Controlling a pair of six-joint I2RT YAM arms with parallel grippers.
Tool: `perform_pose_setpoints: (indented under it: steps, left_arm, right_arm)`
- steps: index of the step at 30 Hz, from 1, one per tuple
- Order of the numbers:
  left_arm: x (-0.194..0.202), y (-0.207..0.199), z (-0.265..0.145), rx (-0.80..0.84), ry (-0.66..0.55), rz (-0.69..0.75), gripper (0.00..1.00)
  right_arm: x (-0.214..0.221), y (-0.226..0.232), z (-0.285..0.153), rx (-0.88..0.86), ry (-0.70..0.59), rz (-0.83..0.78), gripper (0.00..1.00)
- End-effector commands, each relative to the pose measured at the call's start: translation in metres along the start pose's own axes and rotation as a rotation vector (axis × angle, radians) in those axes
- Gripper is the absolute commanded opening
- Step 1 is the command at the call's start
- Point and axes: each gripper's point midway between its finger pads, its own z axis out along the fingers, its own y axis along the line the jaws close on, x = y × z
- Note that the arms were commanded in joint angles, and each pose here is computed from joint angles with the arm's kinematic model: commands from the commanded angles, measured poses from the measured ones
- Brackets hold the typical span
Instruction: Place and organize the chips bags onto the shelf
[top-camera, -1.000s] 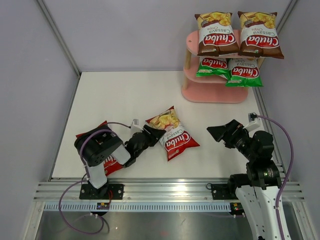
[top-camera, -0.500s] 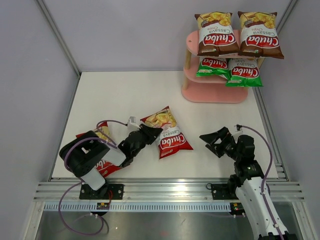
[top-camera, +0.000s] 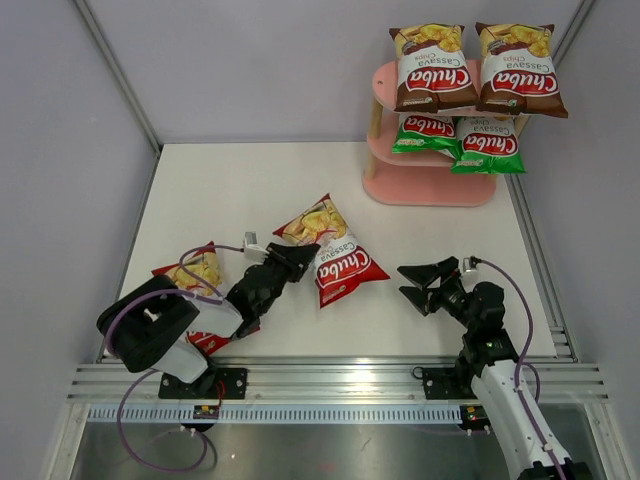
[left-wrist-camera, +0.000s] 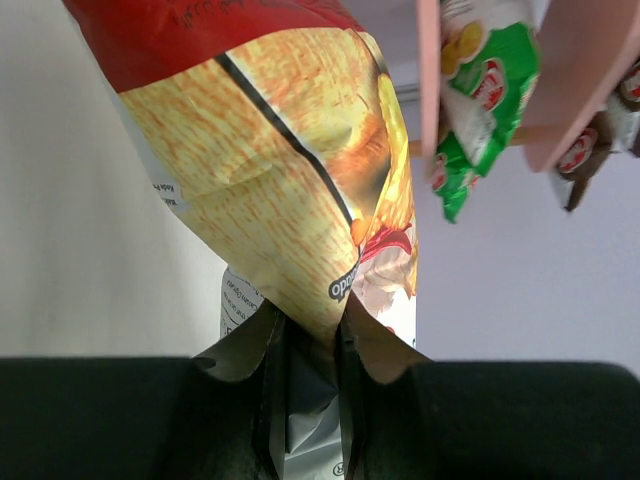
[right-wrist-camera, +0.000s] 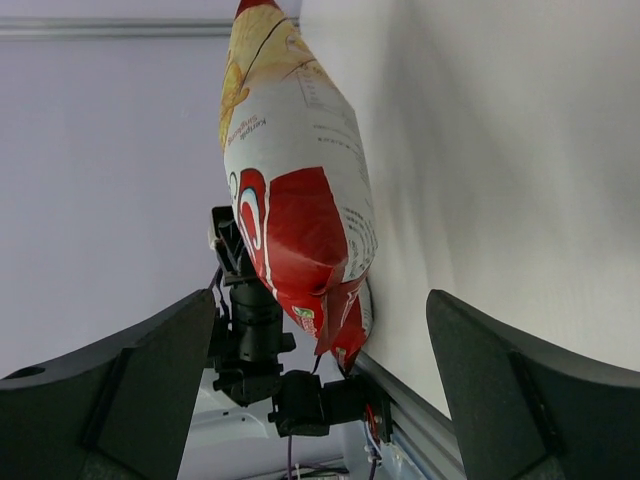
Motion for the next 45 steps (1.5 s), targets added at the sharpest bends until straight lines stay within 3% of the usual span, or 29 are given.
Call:
perform_pose_setpoints:
  steps: [1,12,18,27,33,34,35,37,38,40,41,43,45]
  left_arm:
    - [-0.022,-0.076,0.004,0.215,-0.097,-0.107,0.06]
    - [-0.004,-0.136,0.003,0.351,-0.047,-0.195,0.06]
    - [-0.001,-0.144,-0.001,0.387,-0.035,-0.217,0.07]
    - [0.040,-0.157,-0.007,0.462,0.131,-0.200,0.06]
    - [0.058,-0.152,-0.014,0.498,0.193,-0.192,0.07]
    - [0.059,-0.151,-0.015,0.499,0.199,-0.186,0.08]
    - [0.060,-0.146,-0.016,0.489,0.200,-0.180,0.10]
    - [0.055,-0.145,-0.019,0.500,0.183,-0.177,0.16]
    - [0.055,-0.143,-0.020,0.496,0.179,-0.164,0.24]
    - [0.053,-0.143,-0.019,0.486,0.178,-0.141,0.34]
    - [0.056,-0.136,-0.016,0.450,0.182,-0.112,0.47]
    - [0.053,-0.135,-0.017,0.435,0.169,-0.087,0.64]
    - [0.051,-0.112,-0.011,0.337,0.149,-0.051,0.88]
  right_arm:
    - [0.008,0.041,-0.001,-0.187,0.030,-0.106,0.94]
    - [0.024,0.083,0.022,-0.328,0.109,-0.350,0.97]
    - [0.031,0.106,0.018,-0.432,0.104,-0.461,0.98]
    - [0.027,0.113,0.030,-0.403,0.115,-0.522,0.98]
    - [0.026,0.115,0.038,-0.412,0.125,-0.533,0.92]
    - [0.026,0.115,0.039,-0.417,0.130,-0.538,0.89]
    - [0.027,0.112,0.040,-0.413,0.141,-0.533,0.79]
    - [0.029,0.113,0.039,-0.427,0.144,-0.534,0.69]
    - [0.028,0.112,0.039,-0.428,0.139,-0.534,0.57]
    - [0.028,0.107,0.039,-0.417,0.136,-0.539,0.49]
    - [0.027,0.107,0.039,-0.416,0.124,-0.545,0.43]
    - [0.024,0.103,0.040,-0.396,0.110,-0.542,0.42]
    - [0.018,0.101,0.042,-0.378,0.076,-0.553,0.40]
